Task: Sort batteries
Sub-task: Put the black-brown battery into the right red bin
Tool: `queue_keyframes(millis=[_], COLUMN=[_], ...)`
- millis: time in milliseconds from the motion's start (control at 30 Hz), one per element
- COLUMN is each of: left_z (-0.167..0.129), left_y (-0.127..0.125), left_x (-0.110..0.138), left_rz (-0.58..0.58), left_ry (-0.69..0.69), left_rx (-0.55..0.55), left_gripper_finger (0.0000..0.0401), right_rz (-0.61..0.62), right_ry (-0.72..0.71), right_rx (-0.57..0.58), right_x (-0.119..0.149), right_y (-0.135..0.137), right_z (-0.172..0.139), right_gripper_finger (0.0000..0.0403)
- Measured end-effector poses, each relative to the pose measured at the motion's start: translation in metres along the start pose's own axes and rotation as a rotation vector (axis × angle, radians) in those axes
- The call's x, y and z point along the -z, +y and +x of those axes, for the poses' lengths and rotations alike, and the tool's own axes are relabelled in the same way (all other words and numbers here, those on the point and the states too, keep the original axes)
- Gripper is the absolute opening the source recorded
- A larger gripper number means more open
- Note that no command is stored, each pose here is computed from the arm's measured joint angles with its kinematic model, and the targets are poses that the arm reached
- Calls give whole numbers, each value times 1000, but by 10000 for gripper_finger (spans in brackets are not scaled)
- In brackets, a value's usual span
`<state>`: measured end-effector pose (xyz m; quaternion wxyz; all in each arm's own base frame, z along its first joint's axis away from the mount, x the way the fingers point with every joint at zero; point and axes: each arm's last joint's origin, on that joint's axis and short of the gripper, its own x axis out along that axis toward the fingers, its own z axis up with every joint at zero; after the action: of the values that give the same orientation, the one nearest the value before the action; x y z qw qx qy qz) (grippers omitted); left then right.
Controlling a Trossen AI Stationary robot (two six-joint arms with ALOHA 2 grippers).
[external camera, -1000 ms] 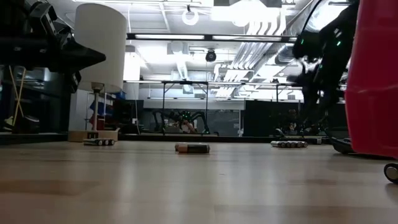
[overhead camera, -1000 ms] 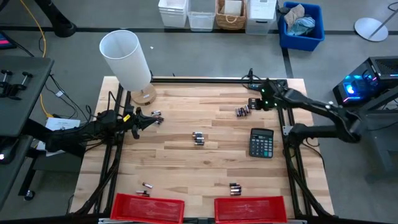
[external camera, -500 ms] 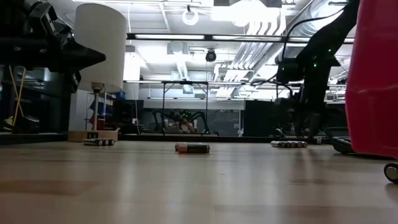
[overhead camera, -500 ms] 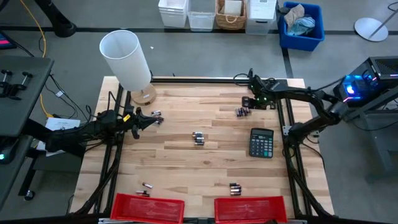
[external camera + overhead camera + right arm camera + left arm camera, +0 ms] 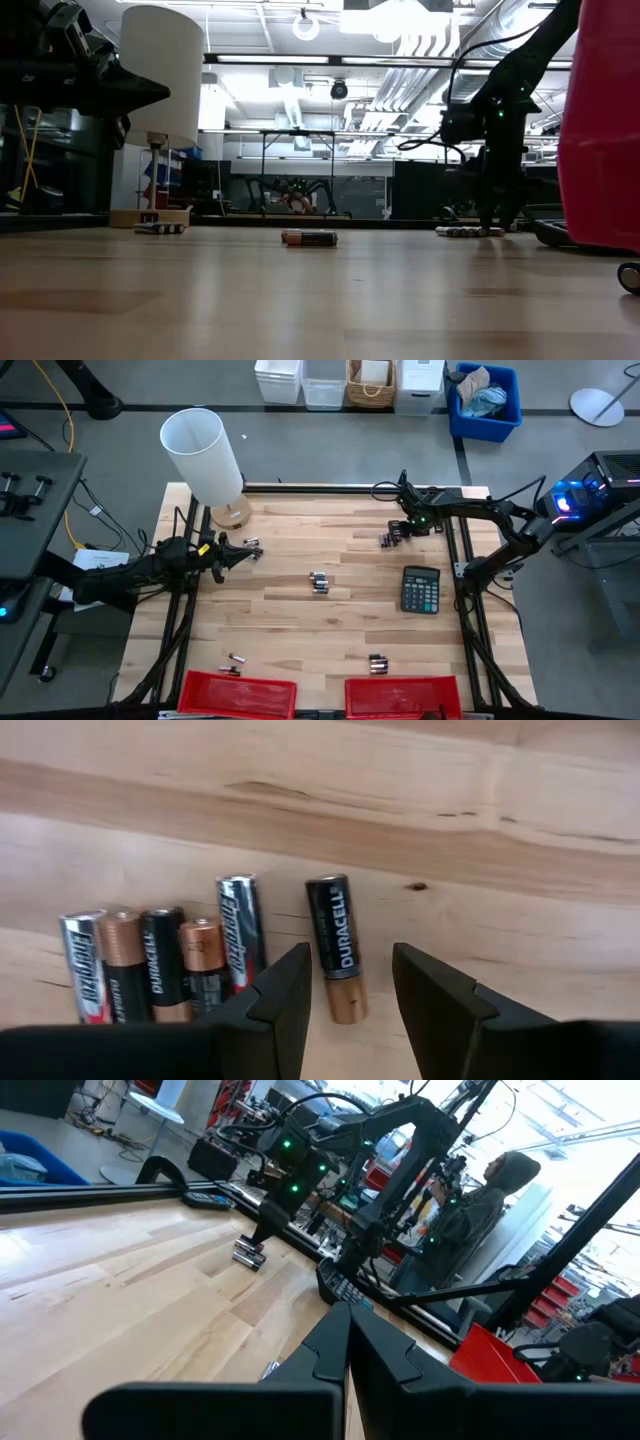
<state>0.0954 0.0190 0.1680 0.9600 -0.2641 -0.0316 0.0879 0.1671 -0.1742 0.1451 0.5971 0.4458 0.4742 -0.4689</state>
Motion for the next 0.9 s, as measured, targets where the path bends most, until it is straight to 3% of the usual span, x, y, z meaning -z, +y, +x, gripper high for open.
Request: queue_keyframes(millis=[233, 433, 600, 900], left_z=[0, 0, 0, 0], left_y=[0, 0, 0, 0], left_x=[0, 0, 0, 0], left_rz=[0, 0, 0, 0], left_ry=[-1, 0, 0, 0], left_rx=[0, 0, 0, 0], left_gripper_finger=[0, 0, 0, 0], right_rz=[-61, -91, -115, -134], right_ry=[26, 57, 49, -25], right_rx=[15, 28, 34, -45], right_x=[6, 15, 13, -16], right_y=[-4, -11, -10, 5], right_z=[5, 12, 11, -14], right_gripper_finger=[128, 32, 32, 32])
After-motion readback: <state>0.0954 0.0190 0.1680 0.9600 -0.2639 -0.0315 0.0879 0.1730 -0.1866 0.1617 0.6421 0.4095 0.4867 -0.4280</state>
